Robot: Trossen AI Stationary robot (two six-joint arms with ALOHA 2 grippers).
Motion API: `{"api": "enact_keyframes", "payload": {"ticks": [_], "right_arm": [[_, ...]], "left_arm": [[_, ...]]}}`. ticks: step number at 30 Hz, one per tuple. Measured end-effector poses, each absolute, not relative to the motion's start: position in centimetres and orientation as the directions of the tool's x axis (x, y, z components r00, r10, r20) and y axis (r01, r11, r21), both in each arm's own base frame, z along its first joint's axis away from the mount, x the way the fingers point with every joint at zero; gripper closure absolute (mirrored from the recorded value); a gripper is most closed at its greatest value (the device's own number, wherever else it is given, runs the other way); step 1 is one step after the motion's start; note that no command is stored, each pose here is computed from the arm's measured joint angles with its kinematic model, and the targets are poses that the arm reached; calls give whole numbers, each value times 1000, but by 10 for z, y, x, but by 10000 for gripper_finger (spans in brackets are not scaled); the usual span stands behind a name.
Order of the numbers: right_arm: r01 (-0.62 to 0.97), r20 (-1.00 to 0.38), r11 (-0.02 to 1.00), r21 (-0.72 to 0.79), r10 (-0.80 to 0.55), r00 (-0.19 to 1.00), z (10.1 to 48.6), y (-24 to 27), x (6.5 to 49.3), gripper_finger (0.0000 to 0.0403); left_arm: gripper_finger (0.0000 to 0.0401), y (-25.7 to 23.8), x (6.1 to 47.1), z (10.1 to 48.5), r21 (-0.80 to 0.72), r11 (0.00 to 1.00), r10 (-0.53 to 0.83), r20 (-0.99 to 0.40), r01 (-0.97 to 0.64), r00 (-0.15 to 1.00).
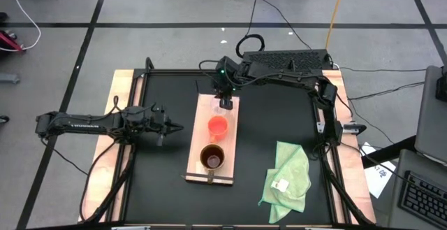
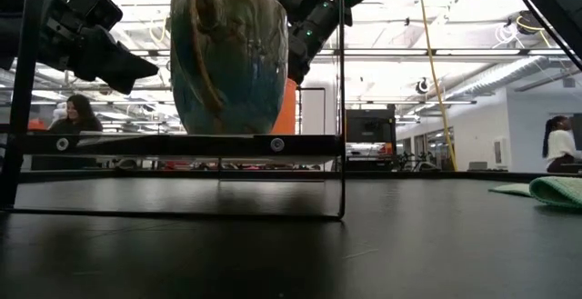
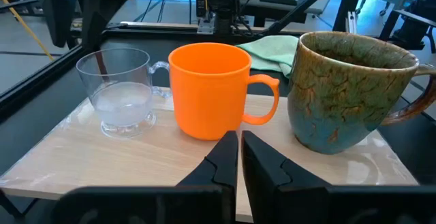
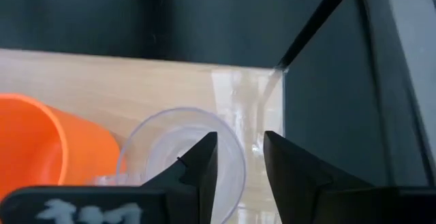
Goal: Stack small to large cups/mugs on shelf
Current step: Return to Home Position
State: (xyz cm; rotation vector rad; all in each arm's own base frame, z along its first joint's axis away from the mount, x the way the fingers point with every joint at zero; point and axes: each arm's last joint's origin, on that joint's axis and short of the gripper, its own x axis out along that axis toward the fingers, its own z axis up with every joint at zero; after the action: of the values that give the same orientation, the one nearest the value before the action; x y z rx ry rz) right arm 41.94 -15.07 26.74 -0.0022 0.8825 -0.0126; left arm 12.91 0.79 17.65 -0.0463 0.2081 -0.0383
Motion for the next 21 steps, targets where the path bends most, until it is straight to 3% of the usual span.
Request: {"api": "enact_keyframes", "payload": {"ticks": [9, 18, 21], "right_arm": [[16, -745, 1000, -22, -27, 667, 278, -151, 417, 290], [38, -676, 999, -39, -55, 735, 344, -136, 378, 293], [22, -675, 999, -44, -46, 736, 360, -120, 355, 319]], "left_arm": [[380, 8, 129, 177, -63, 998, -42, -205, 30, 978], [380, 8, 131, 189, 28, 999, -33, -115, 36, 993], [380, 9, 131, 201, 37, 999, 3, -113, 1, 994]]}}
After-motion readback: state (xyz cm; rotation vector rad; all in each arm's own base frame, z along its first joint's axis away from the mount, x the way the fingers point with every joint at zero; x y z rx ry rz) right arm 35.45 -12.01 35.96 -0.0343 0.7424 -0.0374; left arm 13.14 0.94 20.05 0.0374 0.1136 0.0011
